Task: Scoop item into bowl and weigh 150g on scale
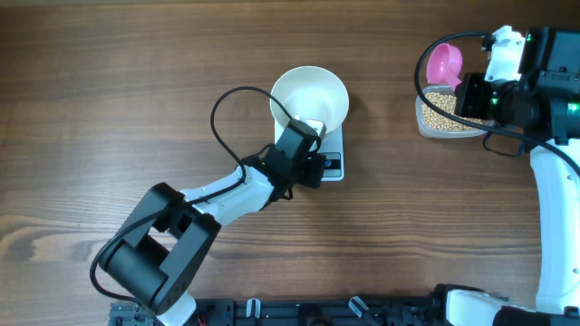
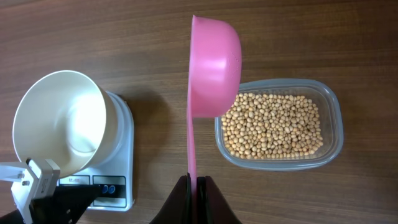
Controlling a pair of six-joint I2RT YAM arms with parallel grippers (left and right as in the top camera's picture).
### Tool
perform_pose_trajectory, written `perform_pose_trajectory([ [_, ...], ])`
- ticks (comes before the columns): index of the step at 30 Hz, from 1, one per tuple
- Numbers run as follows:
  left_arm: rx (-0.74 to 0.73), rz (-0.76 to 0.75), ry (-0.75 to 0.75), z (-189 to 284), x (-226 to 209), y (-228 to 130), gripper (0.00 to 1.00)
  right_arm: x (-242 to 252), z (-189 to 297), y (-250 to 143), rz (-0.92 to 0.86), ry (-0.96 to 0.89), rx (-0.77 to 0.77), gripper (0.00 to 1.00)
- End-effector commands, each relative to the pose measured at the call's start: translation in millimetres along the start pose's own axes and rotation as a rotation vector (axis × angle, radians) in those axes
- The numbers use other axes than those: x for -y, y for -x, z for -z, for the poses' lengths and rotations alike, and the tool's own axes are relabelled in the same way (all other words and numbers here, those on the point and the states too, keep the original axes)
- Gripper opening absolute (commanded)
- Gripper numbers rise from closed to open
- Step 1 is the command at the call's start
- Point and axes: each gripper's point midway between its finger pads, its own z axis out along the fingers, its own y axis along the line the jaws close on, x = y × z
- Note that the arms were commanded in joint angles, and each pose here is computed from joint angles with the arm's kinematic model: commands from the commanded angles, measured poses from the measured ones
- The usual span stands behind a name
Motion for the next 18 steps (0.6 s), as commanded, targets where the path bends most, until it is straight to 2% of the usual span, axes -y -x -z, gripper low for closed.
perform_pose_trajectory([
  [1,-0.022,0.01,0.069,-8.4,-14.3,-10.3,0.04,1.8,4.0,1.1,0.021,-0.014,0.013,0.04],
  [18,-0.022,0.011,0.106,-7.5,-21.0,-11.3,0.04,1.8,4.0,0.8,0.021,-0.014,0.012,0.04],
])
